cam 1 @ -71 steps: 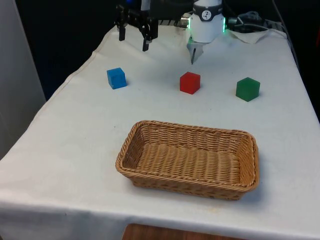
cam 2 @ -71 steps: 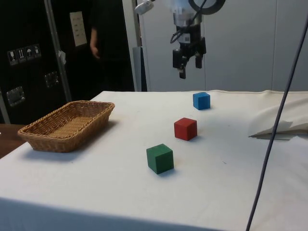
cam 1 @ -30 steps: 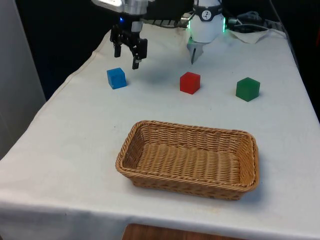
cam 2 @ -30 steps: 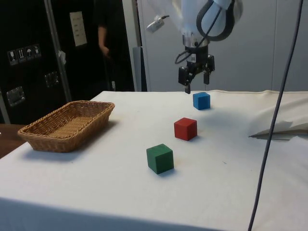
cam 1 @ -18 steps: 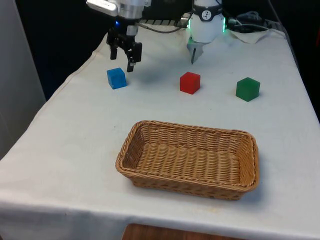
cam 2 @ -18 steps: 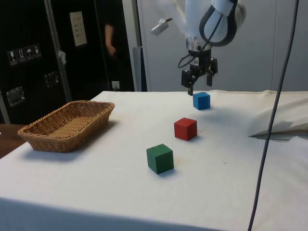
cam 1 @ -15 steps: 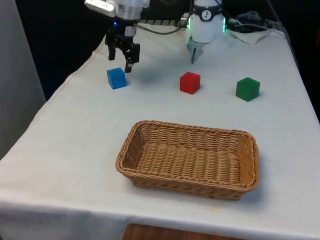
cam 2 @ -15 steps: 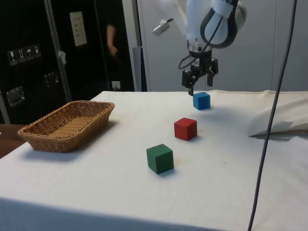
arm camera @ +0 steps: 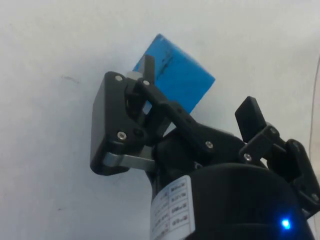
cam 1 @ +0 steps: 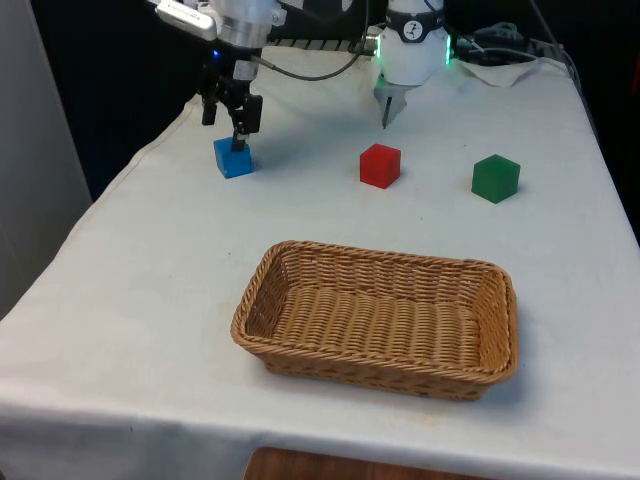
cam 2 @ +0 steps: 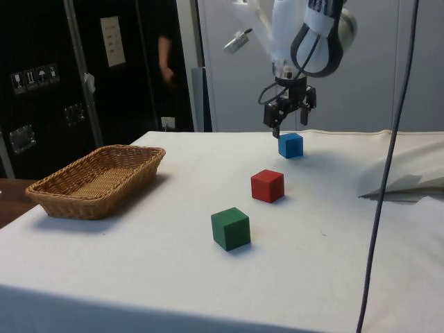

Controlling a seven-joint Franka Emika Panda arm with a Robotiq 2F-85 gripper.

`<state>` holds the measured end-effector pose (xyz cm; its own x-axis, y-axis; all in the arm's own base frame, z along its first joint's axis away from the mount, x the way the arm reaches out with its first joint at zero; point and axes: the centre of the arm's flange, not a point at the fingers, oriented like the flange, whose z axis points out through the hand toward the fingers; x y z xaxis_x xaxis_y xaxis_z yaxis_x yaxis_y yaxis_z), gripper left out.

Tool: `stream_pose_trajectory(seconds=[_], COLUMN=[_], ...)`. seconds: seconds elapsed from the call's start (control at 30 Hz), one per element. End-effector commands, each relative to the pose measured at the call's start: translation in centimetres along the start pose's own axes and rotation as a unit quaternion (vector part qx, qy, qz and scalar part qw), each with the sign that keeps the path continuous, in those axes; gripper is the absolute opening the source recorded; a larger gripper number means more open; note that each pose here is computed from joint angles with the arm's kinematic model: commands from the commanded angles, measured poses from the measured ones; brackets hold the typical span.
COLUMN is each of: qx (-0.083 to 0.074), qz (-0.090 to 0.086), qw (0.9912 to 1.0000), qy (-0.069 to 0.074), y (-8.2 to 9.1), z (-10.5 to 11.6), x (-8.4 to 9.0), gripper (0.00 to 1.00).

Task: Pick up the blue cube and place it into the basket.

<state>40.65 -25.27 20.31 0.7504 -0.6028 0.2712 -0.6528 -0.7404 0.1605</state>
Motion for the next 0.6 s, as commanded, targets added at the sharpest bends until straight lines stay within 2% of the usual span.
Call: stream_pose_trajectory(seconds=[0.0,0.03,0.2,0.27,0.3,0.33,0.43,0.57], qx=[-0.001,-0.002,-0.006,-0.007,-0.006,-0.008,-0.009,-0.011], qz=[0.002,0.008,0.021,0.025,0.021,0.03,0.035,0.049], qw=[1.0,0.99991,0.99964,0.99954,0.99974,0.99942,0.99929,0.99872], qy=[0.002,0.011,0.015,0.015,0.007,0.014,0.012,0.008], y=[0.1,0.3,0.7,0.8,0.5,0.9,0.9,0.9], z=[0.1,0.5,1.2,1.4,1.2,1.6,1.7,2.2], x=[0.1,0.4,0.1,0.0,-0.2,-0.2,-0.3,-0.8], gripper=[1.0,1.0,1.0,1.0,1.0,1.0,1.0,1.0])
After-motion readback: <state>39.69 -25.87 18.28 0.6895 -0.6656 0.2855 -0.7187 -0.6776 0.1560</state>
